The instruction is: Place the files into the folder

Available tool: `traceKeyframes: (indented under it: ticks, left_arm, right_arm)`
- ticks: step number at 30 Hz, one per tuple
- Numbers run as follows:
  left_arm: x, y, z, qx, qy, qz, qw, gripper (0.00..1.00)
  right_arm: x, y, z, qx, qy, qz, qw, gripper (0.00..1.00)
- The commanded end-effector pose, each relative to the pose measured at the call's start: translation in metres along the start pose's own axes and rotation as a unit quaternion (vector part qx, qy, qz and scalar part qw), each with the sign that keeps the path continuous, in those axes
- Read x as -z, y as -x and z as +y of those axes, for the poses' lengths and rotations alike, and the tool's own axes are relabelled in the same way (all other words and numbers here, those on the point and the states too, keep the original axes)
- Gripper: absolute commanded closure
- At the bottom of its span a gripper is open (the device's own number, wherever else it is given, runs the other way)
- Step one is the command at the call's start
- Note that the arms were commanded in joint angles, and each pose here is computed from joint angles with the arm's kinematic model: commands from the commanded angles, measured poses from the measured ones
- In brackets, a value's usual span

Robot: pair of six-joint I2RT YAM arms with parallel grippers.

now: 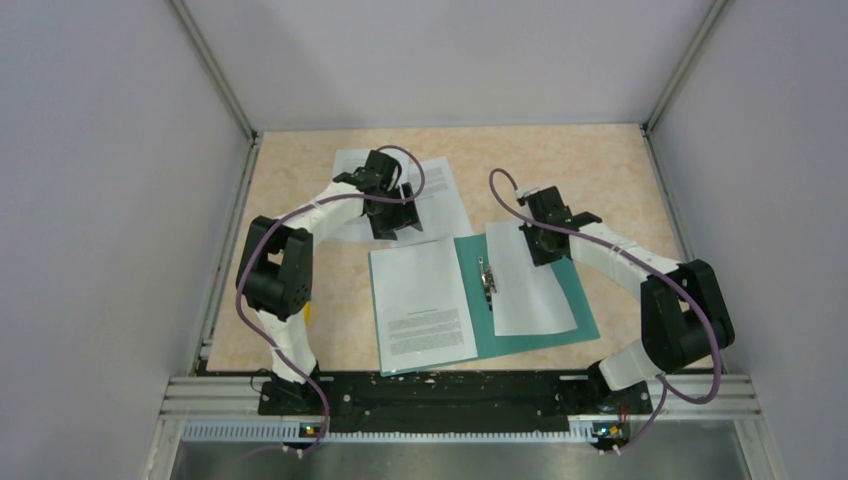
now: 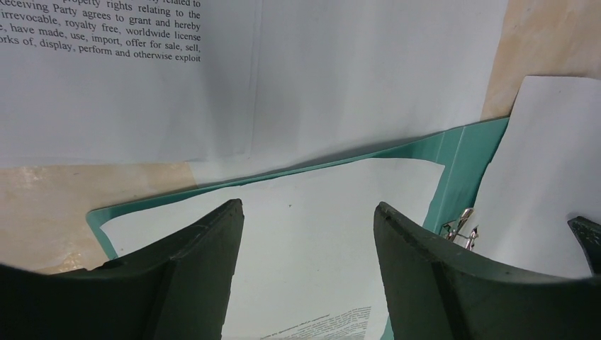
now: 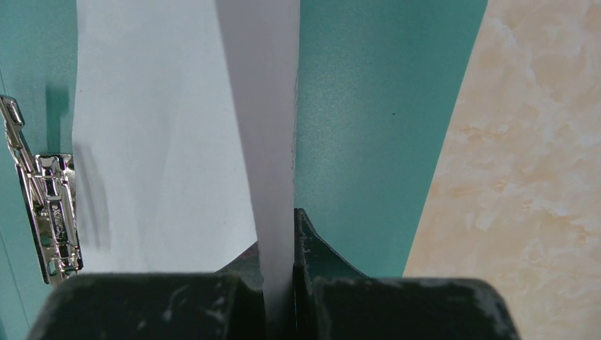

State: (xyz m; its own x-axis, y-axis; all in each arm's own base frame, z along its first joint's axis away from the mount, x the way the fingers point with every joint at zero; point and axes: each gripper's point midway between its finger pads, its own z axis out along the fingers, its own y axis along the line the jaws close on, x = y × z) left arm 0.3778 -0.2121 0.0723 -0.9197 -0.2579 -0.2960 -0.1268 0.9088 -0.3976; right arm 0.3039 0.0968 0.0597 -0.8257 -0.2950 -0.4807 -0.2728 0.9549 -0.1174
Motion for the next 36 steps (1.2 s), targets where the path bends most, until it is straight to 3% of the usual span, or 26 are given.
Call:
traceKeyframes:
  ticks: [1,18,36]
  left_arm:
    - [0.019,0.015,-0.012,-0.005,-0.013,-0.032,0.999,0.28]
    - [0.013,0.017,-0.01,-0.007,-0.002,-0.028,1.0,0.28]
    - [0.014,0.014,-0.008,-0.009,0.002,-0.023,1.0,0.28]
  right_arm:
    - [0.004,0.026,0.003,0.022,-0.006,-0.034,0.999,1.0]
    - [0.016,0.016,0.018,0.089,0.005,-0.031,0.995,1.0]
    - [0.02,-0.002,0.015,0.081,-0.004,-0.016,0.997,1.0]
